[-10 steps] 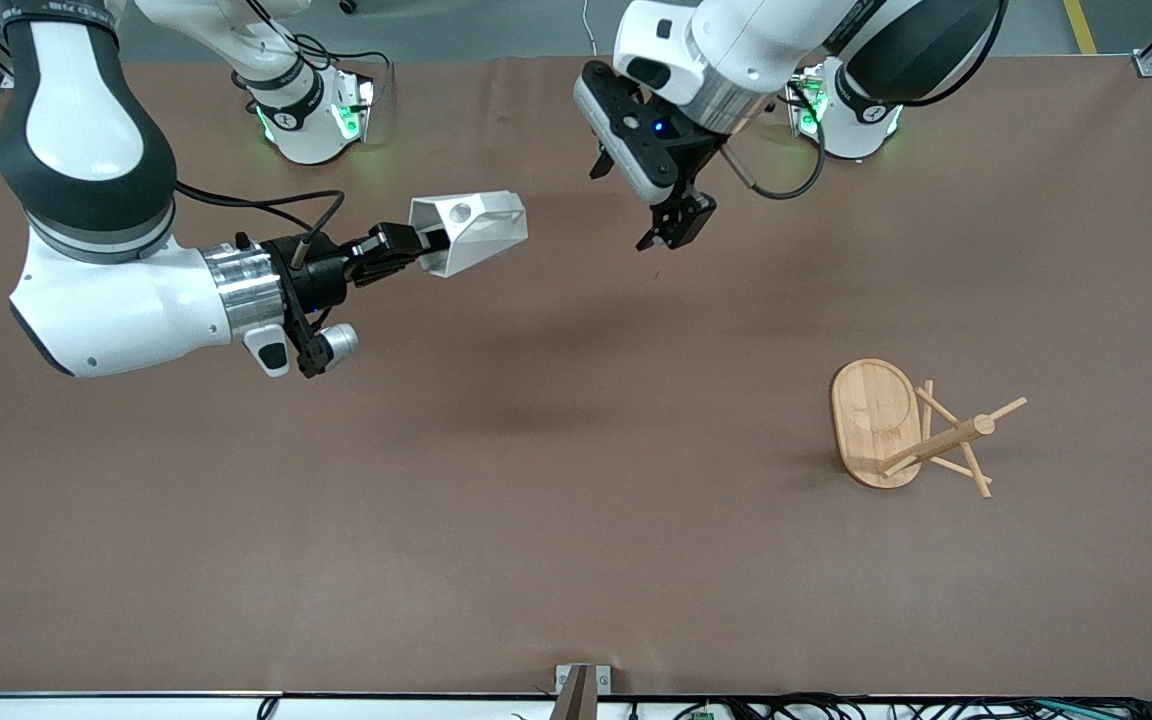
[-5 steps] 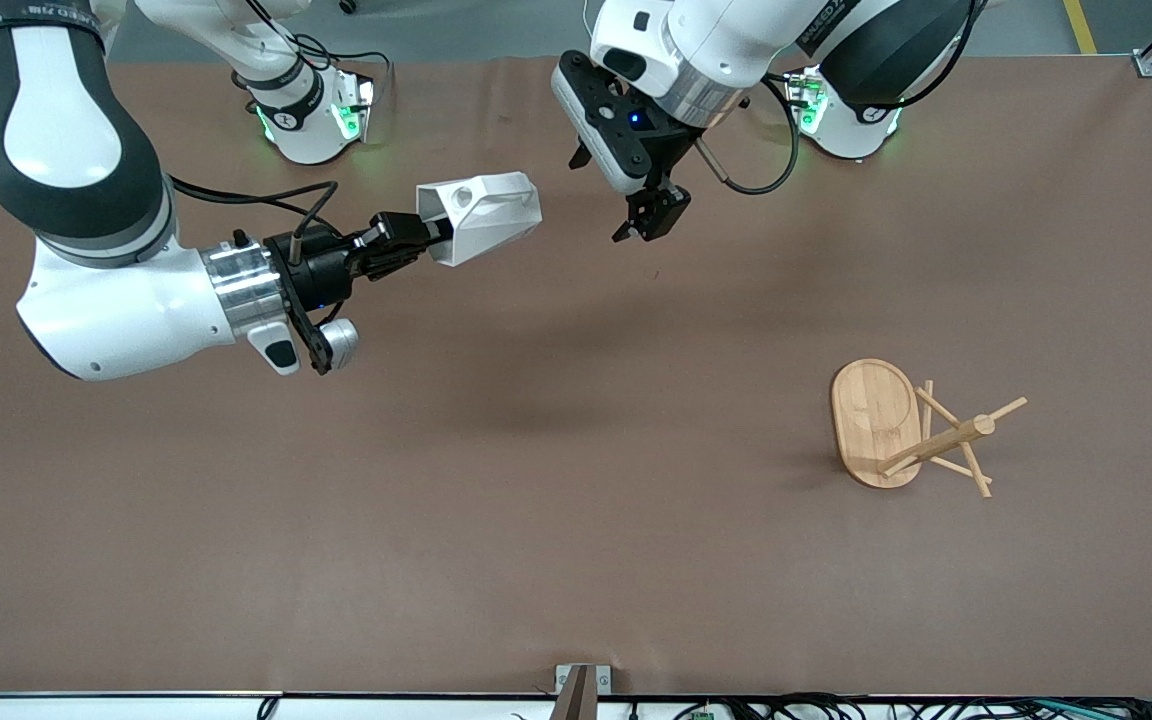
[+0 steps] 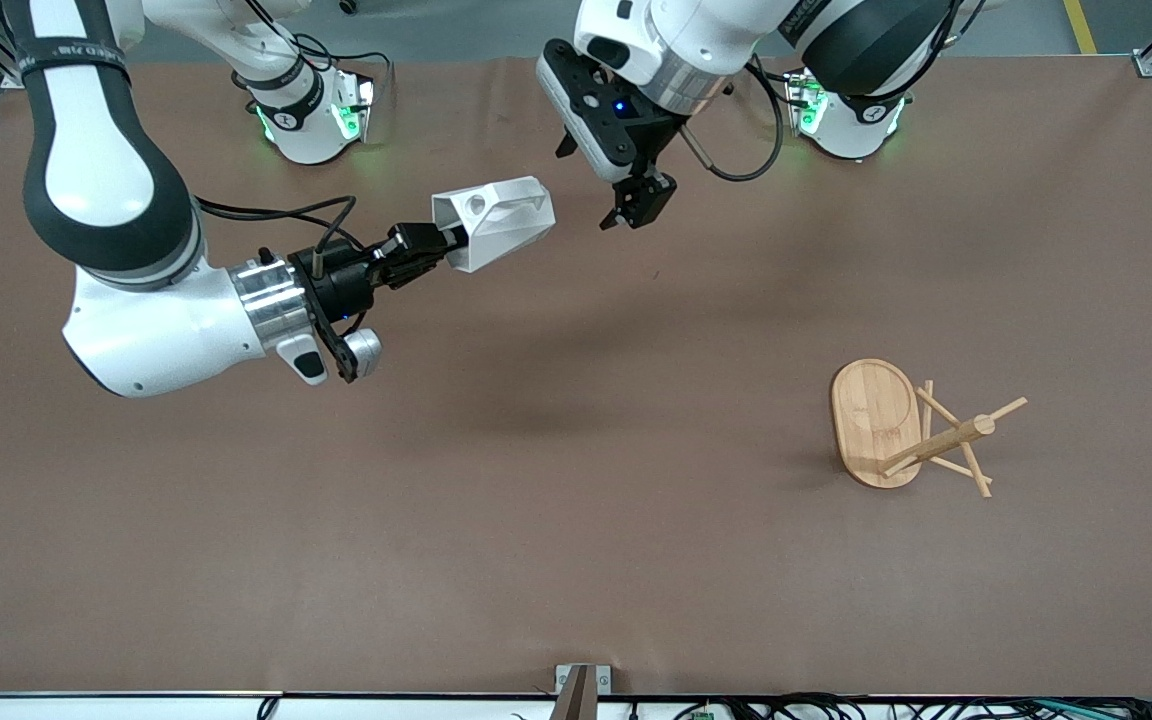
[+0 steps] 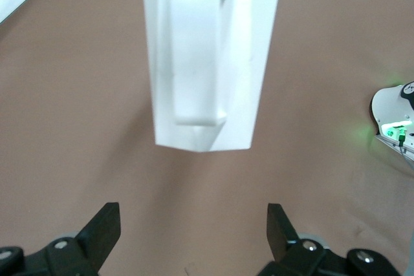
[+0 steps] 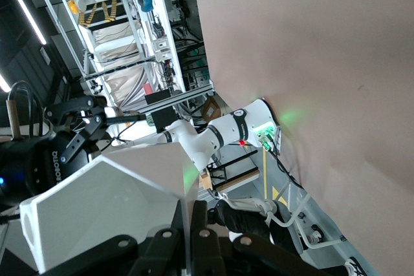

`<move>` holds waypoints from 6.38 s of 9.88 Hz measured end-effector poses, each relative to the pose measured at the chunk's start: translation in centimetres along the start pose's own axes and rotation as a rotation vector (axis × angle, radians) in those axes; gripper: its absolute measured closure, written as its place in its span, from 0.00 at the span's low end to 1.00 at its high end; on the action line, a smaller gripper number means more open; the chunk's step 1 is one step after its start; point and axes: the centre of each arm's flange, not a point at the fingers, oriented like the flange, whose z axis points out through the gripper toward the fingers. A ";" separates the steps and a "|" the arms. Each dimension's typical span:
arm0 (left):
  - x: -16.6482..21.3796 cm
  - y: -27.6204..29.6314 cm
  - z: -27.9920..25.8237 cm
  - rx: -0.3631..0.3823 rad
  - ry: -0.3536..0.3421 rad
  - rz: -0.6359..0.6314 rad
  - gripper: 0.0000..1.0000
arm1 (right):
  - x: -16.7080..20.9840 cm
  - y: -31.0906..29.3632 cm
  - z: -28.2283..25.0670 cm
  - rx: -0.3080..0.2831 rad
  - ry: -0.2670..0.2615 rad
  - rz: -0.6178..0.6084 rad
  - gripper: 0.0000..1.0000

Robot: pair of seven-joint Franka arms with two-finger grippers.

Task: Hang cup on rack
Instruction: 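Grasp the cup with the left gripper from the right gripper, then carry the cup with the left gripper while the right gripper withdraws, then lower the cup with the left gripper onto a rack peg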

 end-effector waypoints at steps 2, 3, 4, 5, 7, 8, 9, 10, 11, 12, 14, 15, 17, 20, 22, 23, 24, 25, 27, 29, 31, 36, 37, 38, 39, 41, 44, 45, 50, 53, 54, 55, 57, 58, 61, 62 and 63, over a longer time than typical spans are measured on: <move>0.1 0.0 -0.1 0.002 0.009 0.000 0.00 | 0.5 0.1 0.6 0.010 0.011 -0.001 0.96; 0.1 0.0 -0.1 0.002 0.011 0.000 0.00 | 0.6 -0.1 1.3 0.008 0.007 -0.004 0.96; 0.2 0.1 -0.2 0.003 0.018 0.002 0.00 | 0.7 -0.2 1.8 0.006 0.002 -0.006 0.96; 0.4 0.2 -0.4 0.006 0.035 0.003 0.00 | 0.7 -0.3 2.0 0.005 -0.001 -0.007 0.96; 0.6 0.1 -0.5 0.010 0.052 0.003 0.00 | 0.7 -0.4 2.4 0.014 -0.006 -0.008 0.96; 0.6 0.1 -0.5 0.009 0.051 0.001 0.00 | 0.7 -0.6 2.8 0.027 -0.009 -0.008 0.96; 0.6 0.0 -0.4 0.007 0.050 -0.008 0.00 | 0.8 -0.7 3.1 0.032 -0.008 -0.010 0.96; 0.6 0.1 -0.3 0.005 0.048 -0.016 0.00 | 0.9 -0.9 3.4 0.037 -0.003 -0.012 0.96; 0.6 0.2 -0.1 0.002 0.045 -0.015 0.00 | 1.0 -1.1 3.8 0.044 -0.005 -0.014 0.96; 0.6 0.3 0.1 0.000 0.043 -0.015 0.01 | 1.0 -1.3 4.3 0.049 -0.009 -0.016 0.96; 0.5 -0.3 0.5 -0.004 0.037 -0.022 0.10 | 1.0 -1.5 4.9 0.047 -0.012 -0.018 0.96; 0.5 -0.8 0.6 -0.003 0.036 -0.028 0.27 | 1.0 -1.4 4.9 0.047 -0.013 -0.015 0.96; 0.5 -0.9 0.6 -0.001 0.036 -0.023 0.30 | 1.1 -1.3 4.9 0.048 -0.010 -0.013 0.94; 0.2 -2.7 0.5 0.032 0.031 -0.036 0.30 | 1.2 -1.6 3.9 0.048 0.023 -0.005 0.52; -0.2 -4.7 0.0 0.043 0.035 -0.062 0.30 | 1.8 -1.6 2.8 -0.006 0.087 -0.002 0.23; -0.9 -7.1 -0.7 0.076 0.037 -0.100 0.30 | 1.4 -1.0 1.1 -0.080 0.100 -0.002 0.07; -2.1 -10.8 -1.7 0.102 0.041 -0.175 0.30 | 0.7 0.0 -2.0 -0.151 0.129 0.009 0.00; -3.4 -13.9 -2.1 0.116 0.038 -0.273 0.30 | -0.1 1.2 -5.7 -0.212 0.171 0.029 0.00; -4.8 -15.4 -0.7 0.116 0.011 -0.430 0.30 | -1.4 4.4 -12.5 -0.365 0.279 0.081 0.00; -6.8 -16.8 1.0 0.133 -0.033 -0.538 0.30 | -2.1 7.3 -17.3 -0.558 0.382 0.119 0.00; -10.8 -20.0 2.2 0.167 -0.090 -0.621 0.30 | -3.1 9.2 -21.2 -0.731 0.449 0.145 0.00; -18.9 -24.0 3.5 0.239 -0.201 -0.779 0.30 | -6.3 6.3 -25.5 -0.996 0.511 0.125 0.00; -20.0 -24.4 4.0 0.238 -0.218 -0.795 0.30 | -6.9 5.0 -26.1 -1.058 0.526 0.110 0.00; -20.9 -25.0 4.3 0.237 -0.230 -0.809 0.30 | -7.5 3.6 -26.9 -1.104 0.546 0.098 0.00; -21.8 -25.6 4.3 0.237 -0.239 -0.822 0.30 | -8.0 2.6 -27.4 -1.129 0.564 0.088 0.00; -24.2 -27.8 3.6 0.229 -0.260 -0.818 0.30 | -10.2 -0.2 -28.9 -1.162 0.614 0.079 0.00; -27.3 -30.9 1.7 0.219 -0.267 -0.783 0.30 | -18.0 -5.1 -31.4 -1.189 0.689 0.122 0.00; -27.8 -31.3 1.5 0.215 -0.267 -0.769 0.30 | -20.4 -6.4 -31.3 -1.188 0.679 0.140 0.00; -28.7 -32.5 1.8 0.182 -0.270 -0.706 0.30 | -24.4 -6.9 -30.2 -1.208 0.625 0.223 0.00; -30.3 -34.7 2.0 0.134 -0.259 -0.645 0.30 | -23.7 -5.0 -29.9 -1.200 0.602 0.246 0.00; -31.0 -35.7 1.9 0.118 -0.251 -0.635 0.30 | -23.6 -4.5 -30.0 -1.198 0.597 0.252 0.00; -31.5 -36.4 1.8 0.108 -0.243 -0.634 0.30 | -23.5 -4.2 -29.9 -1.198 0.594 0.254 0.00; -31.5 -36.8 1.9 0.098 -0.236 -0.635 0.30 | -23.5 -4.1 -29.9 -1.197 0.591 0.257 0.00; -31.5 -37.0 1.9 0.094 -0.233 -0.636 0.30 | -23.5 -4.1 -29.9 -1.197 0.590 0.256 0.00; -31.8 -38.5 2.4 0.087 -0.235 -0.623 0.30 | -23.4 -4.0 -29.7 -1.196 0.584 0.257 0.00; -31.8 -39.0 2.6 0.078 -0.229 -0.623 0.28 | -23.3 -3.9 -29.7 -1.196 0.583 0.258 0.00; -31.8 -39.4 2.7 0.070 -0.222 -0.625 0.23 | -23.3 -3.8 -29.6 -1.195 0.580 0.259 0.00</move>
